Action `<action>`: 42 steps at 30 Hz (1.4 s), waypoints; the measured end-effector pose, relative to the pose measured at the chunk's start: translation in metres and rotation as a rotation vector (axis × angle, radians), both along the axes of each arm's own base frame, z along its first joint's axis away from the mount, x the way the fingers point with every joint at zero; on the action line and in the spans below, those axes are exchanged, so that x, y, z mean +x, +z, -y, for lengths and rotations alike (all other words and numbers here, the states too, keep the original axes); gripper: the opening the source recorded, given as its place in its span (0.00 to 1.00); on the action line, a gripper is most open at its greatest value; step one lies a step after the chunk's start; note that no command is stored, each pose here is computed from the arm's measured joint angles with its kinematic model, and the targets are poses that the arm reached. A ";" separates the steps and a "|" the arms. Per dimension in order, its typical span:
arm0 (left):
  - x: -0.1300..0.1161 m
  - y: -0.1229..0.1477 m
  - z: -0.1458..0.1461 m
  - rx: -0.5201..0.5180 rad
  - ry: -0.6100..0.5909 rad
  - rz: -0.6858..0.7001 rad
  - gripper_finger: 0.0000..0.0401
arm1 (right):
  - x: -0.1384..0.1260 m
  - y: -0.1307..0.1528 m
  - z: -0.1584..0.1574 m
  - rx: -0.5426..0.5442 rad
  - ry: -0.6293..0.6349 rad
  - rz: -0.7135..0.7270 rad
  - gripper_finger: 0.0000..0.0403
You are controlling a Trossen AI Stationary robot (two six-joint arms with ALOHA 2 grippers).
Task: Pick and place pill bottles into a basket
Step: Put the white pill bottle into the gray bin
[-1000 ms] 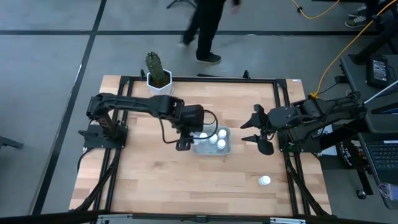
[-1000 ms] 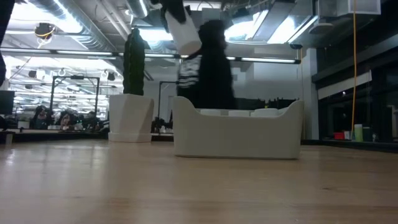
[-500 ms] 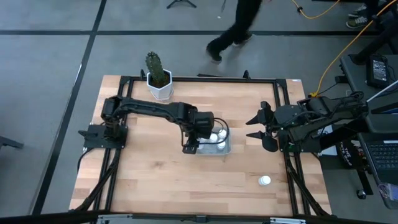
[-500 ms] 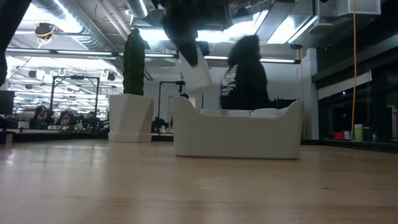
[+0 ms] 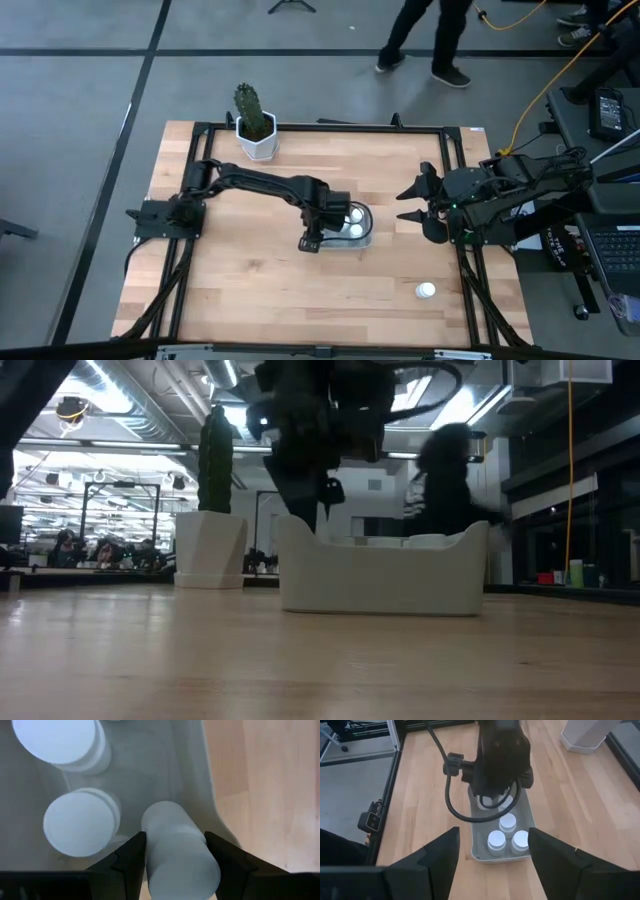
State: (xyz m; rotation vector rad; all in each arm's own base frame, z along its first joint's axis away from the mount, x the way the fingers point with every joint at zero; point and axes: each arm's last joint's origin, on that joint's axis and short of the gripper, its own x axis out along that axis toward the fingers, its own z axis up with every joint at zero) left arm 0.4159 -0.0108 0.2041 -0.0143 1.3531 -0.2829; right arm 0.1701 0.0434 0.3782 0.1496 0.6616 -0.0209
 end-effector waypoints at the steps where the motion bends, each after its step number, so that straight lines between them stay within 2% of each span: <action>1: 0.001 -0.003 0.000 0.000 0.001 -0.005 0.42 | 0.000 0.000 0.000 0.002 -0.001 0.000 0.58; 7: 0.004 -0.012 0.000 0.007 0.003 -0.020 0.44 | 0.000 0.000 0.000 0.014 -0.012 -0.006 0.58; 14: 0.004 -0.011 -0.002 -0.006 0.053 -0.023 0.70 | 0.000 -0.001 0.000 0.015 -0.011 -0.006 0.58; 20: 0.001 -0.005 -0.002 -0.011 0.077 -0.055 0.78 | 0.000 -0.001 0.000 0.014 -0.010 -0.008 0.58; 24: -0.002 0.018 0.001 -0.013 0.065 -0.090 0.79 | -0.002 -0.003 0.000 0.018 0.001 -0.042 0.58; 28: -0.002 0.049 0.009 0.000 0.032 -0.091 0.79 | -0.009 -0.010 -0.001 0.055 0.019 -0.140 0.58; 32: -0.006 0.087 0.026 0.026 -0.007 -0.052 0.79 | -0.016 -0.013 -0.014 0.126 0.160 -0.217 0.58; 35: -0.011 0.109 0.040 0.123 -0.031 -0.021 0.79 | -0.024 -0.014 -0.028 0.208 0.215 -0.279 0.57; 39: -0.019 0.124 0.051 0.286 0.009 -0.013 0.79 | -0.038 -0.018 -0.048 0.325 0.174 -0.384 0.54; 42: -0.022 0.126 0.055 0.339 0.090 -0.024 0.79 | -0.046 -0.023 -0.065 0.381 0.043 -0.458 0.52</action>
